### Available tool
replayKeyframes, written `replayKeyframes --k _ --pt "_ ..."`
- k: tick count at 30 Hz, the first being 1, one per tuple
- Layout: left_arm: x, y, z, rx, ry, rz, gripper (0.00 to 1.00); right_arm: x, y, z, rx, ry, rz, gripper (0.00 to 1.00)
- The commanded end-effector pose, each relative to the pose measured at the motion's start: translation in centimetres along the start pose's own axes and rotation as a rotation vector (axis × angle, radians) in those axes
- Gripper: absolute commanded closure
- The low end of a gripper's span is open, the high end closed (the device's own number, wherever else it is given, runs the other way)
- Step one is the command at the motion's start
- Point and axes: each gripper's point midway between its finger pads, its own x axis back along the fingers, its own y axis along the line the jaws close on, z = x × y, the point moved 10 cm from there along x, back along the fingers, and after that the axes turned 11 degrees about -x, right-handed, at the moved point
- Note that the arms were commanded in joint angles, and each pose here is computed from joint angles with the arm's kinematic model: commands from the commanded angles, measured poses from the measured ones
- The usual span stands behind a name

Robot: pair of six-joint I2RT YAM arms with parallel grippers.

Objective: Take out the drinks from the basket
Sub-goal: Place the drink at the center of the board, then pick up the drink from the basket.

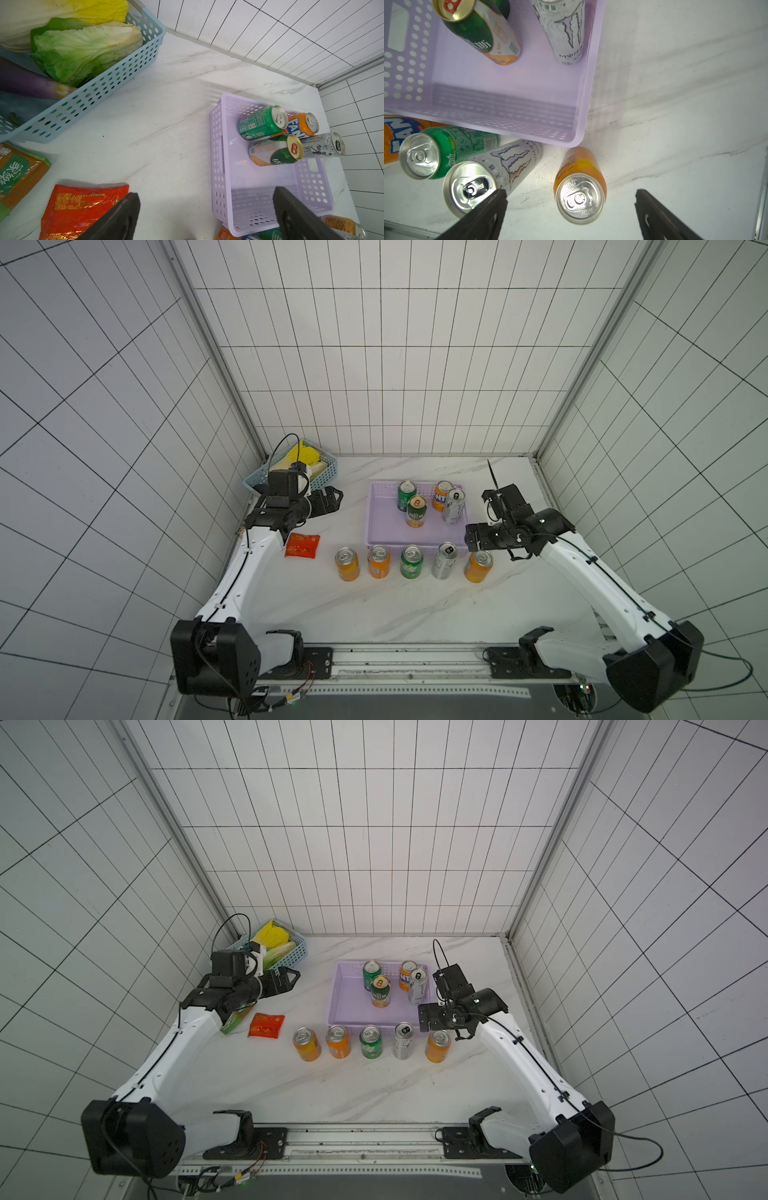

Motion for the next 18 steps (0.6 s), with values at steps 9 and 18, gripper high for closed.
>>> replayKeyframes --k 9,18 --pt "-0.3 0.0 -0.2 -0.013 -0.005 0.006 0.02 2.0 -2.6 -3.6 -0.031 -0.08 0.043 0.01" --pt "-0.3 0.2 -0.2 -0.015 -0.003 -0.01 0.02 0.7 -5.9 -5.7 -0.117 -0.111 0.04 0.01"
